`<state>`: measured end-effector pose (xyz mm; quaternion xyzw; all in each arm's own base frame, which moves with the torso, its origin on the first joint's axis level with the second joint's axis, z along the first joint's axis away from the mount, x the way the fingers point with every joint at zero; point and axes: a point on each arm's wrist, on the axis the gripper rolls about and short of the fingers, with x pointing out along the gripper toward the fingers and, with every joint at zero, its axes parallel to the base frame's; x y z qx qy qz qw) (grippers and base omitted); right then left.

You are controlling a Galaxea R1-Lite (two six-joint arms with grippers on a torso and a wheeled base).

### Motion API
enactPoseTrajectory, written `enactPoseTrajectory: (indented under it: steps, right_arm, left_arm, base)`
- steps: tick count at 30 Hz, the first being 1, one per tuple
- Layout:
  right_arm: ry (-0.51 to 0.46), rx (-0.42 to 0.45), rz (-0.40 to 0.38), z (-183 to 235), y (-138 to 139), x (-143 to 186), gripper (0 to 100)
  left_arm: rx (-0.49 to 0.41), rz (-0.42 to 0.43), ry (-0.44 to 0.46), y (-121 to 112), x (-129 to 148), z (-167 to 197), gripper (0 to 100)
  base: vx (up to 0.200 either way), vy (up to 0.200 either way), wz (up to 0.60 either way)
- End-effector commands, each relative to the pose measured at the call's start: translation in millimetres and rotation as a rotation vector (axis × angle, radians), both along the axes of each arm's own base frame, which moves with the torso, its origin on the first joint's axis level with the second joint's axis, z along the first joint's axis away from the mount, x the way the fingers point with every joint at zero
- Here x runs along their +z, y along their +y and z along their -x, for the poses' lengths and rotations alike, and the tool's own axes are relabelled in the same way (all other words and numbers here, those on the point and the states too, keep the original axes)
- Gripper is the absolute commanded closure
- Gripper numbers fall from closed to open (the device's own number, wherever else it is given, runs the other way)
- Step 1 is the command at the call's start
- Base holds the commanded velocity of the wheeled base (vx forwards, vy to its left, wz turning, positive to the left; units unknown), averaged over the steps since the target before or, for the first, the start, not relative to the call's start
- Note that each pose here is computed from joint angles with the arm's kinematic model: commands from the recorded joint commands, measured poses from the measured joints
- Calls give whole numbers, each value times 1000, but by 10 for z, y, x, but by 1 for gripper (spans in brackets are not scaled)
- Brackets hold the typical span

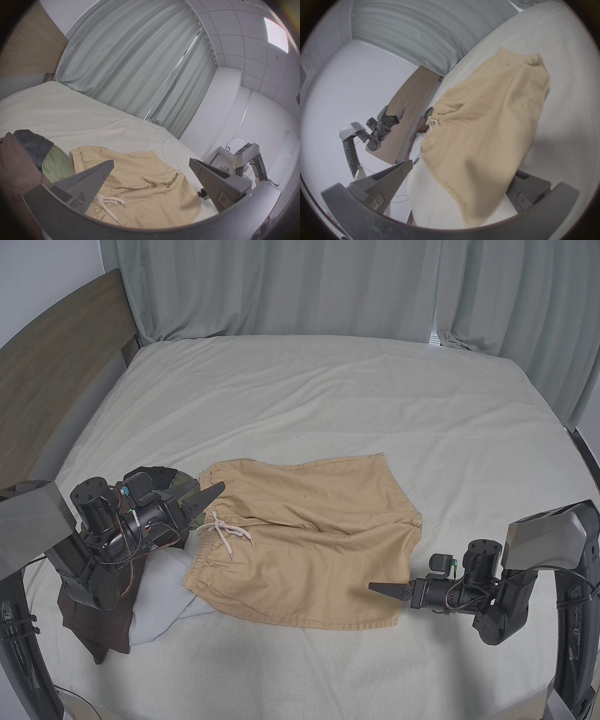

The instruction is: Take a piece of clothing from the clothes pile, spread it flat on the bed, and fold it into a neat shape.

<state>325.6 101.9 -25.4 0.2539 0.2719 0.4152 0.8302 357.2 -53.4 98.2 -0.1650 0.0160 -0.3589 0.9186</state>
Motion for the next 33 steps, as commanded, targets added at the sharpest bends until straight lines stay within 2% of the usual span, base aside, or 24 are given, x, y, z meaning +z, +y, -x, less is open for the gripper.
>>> enactPoseTrajectory:
  steps: [1, 18, 25, 33]
  right_arm:
    - [-49, 35, -24, 145, -37, 319, 0]
    - [-52, 28, -50, 382, -400, 593, 0]
    - [-32, 7, -15, 360, -471, 424, 0]
    - [-2, 12, 65, 342, -533, 21, 0]
  left_arm:
    - [1, 0, 1, 1, -2, 0, 0]
    - [-1, 0, 5, -5, -18, -4, 0]
    - [-1, 0, 5, -5, -18, -4, 0]
    - [-1, 0, 7, -5, -24, -5, 0]
  base:
    - [0, 0, 0]
    - [0, 0, 0]
    - [0, 0, 0]
    - [0, 0, 0]
